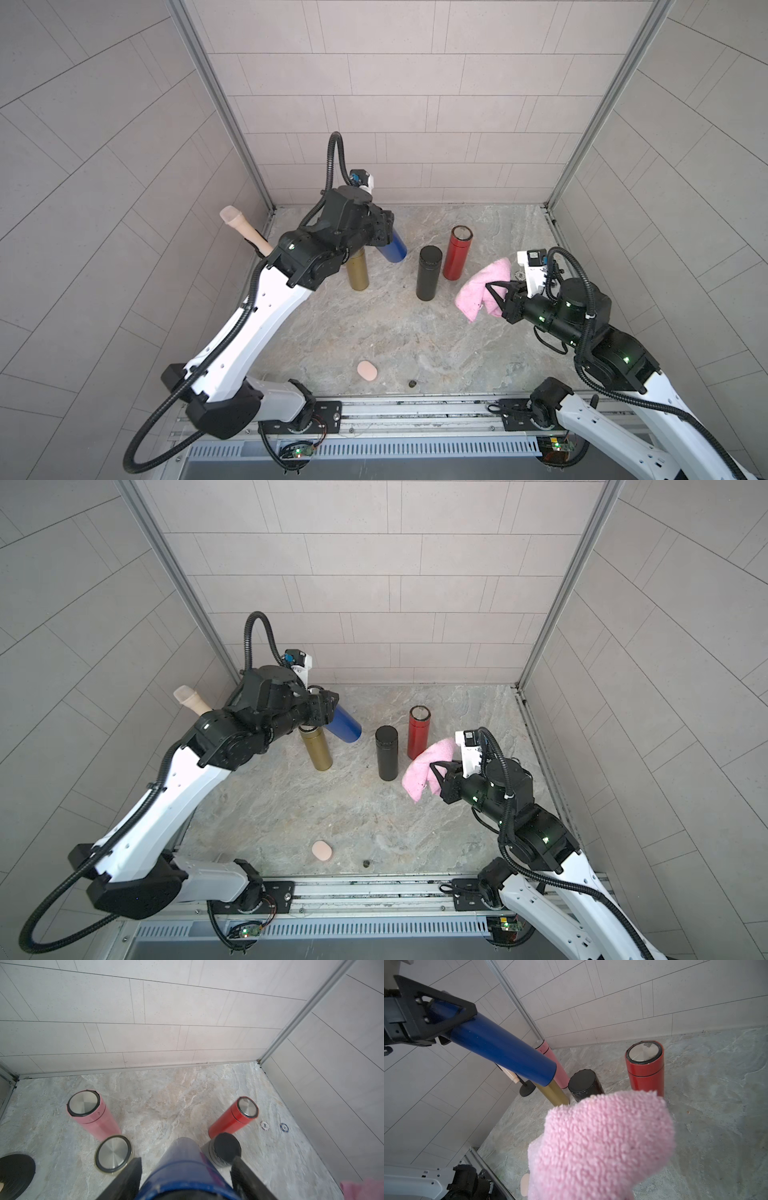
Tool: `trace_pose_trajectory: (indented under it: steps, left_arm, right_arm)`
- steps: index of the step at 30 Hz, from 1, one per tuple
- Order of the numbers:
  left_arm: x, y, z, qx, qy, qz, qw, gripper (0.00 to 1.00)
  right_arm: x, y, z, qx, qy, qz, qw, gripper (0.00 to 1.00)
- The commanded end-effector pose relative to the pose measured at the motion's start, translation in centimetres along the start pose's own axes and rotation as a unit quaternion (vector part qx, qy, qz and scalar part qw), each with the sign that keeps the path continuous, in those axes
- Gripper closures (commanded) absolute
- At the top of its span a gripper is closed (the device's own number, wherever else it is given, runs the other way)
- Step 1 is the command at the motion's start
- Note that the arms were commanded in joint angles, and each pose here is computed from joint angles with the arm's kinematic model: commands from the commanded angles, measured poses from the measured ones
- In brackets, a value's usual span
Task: Wipe the surface of the thermos
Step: Pick up the thermos from the center of the board, then wipe the dirt from the surface of the thermos.
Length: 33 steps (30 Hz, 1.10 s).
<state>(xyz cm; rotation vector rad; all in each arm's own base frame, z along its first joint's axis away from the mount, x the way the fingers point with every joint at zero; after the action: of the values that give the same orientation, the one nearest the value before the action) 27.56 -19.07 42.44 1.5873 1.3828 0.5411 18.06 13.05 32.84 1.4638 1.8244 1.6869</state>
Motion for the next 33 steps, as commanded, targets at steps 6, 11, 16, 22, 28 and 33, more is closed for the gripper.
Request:
trace_pose_trajectory:
  steps: [6, 11, 16, 22, 28, 33]
  left_arm:
    - [-2.6, -8.1, -3.7, 0.077, -0.039, 0.041, 0.995, 1.00]
    - [-6.3, -13.2, -0.8, 0.084, -0.078, 0.067, 0.991, 1.00]
    - [-8.9, -15.9, 2.9, 0.070, -0.107, 0.063, 0.990, 1.00]
    - [-10.9, -17.5, 5.6, 0.073, -0.117, 0.087, 0.987, 1.00]
    - [-12.0, -19.2, 7.5, 0.087, -0.125, 0.092, 0.984, 1.00]
    - [-12.6, -20.0, 8.8, 0.093, -0.124, 0.080, 0.985, 1.00]
  right_arm:
    - [-0.1, -5.5, 0.7, 0.067, 0.050, 0.042, 0.996, 1.00]
    - [-2.5, -9.6, 2.3, 0.082, 0.018, 0.080, 0.993, 1.00]
    - [-5.7, -12.5, 3.5, 0.083, -0.054, 0.092, 0.991, 1.00]
    - [-7.1, -14.4, 5.2, 0.105, -0.081, 0.103, 0.986, 1.00]
    - [-7.7, -16.6, 6.6, 0.158, -0.098, 0.111, 0.976, 1.00]
    - [-7.4, -17.5, 7.5, 0.174, -0.085, 0.115, 0.974, 1.00]
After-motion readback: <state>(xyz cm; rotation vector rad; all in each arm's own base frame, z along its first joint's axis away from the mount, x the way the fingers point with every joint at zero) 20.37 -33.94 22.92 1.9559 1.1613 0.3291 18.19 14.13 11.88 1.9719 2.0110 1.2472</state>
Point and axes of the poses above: each gripper's point midway between its finger pads, its own z axis out along the fingers, its own x axis along the line the jaws close on, y = z × x, the point moved 3 cm from there along -z, back along the fingers, and after that the axes turned 2 degrees about -z, right-handed, at the moved point
